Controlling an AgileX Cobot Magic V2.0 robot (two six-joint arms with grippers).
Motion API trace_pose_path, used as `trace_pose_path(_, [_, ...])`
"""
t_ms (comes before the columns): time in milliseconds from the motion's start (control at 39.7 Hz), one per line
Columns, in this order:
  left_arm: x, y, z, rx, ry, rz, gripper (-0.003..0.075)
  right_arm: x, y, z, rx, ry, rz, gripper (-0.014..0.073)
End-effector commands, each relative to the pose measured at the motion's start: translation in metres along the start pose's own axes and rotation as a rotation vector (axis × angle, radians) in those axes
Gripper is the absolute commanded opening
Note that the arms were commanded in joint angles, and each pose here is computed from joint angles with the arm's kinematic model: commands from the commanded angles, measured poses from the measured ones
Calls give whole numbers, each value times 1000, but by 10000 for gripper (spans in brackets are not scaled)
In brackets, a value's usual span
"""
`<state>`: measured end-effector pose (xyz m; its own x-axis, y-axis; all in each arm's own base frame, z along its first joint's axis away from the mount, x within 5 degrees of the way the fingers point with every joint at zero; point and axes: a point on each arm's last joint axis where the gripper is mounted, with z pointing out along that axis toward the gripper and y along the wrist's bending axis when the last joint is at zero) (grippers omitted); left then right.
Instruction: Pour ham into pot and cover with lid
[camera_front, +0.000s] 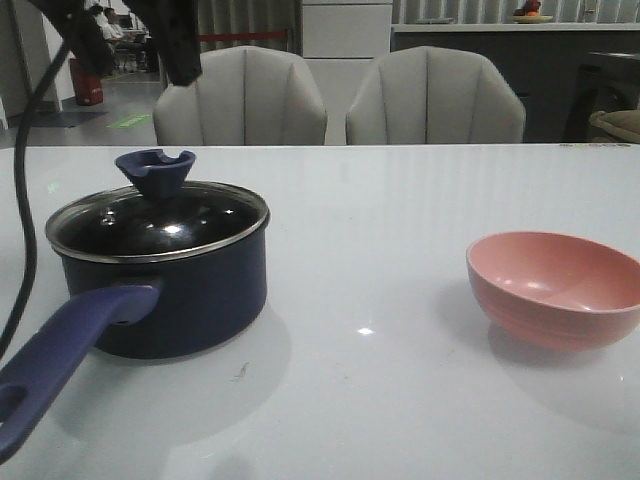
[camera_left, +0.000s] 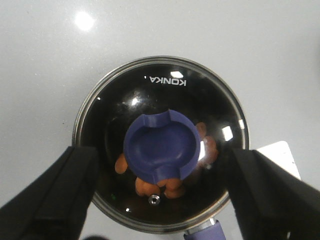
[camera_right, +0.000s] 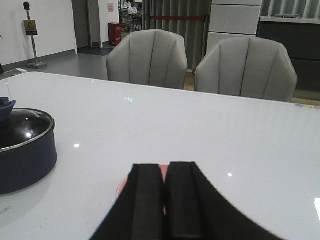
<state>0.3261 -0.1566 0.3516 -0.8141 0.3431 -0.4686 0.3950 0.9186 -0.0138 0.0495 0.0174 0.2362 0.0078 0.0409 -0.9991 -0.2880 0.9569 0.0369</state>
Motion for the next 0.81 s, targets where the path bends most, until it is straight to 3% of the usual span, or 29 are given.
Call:
trace_pose_path(0, [7, -4, -55, 38, -166, 5, 529, -15, -1, -1, 20, -83, -3, 148])
trace_pose_path(302, [80, -1, -103, 59, -328, -5, 529, -15, -1, -1, 20, -83, -3, 148])
trace_pose_path(529, [161, 4, -129, 70, -560, -10, 529, -15, -1, -1, 20, -83, -3, 148])
trace_pose_path(780, [248, 9, -129, 75, -731, -10, 529, -15, -1, -1, 20, -83, -3, 148])
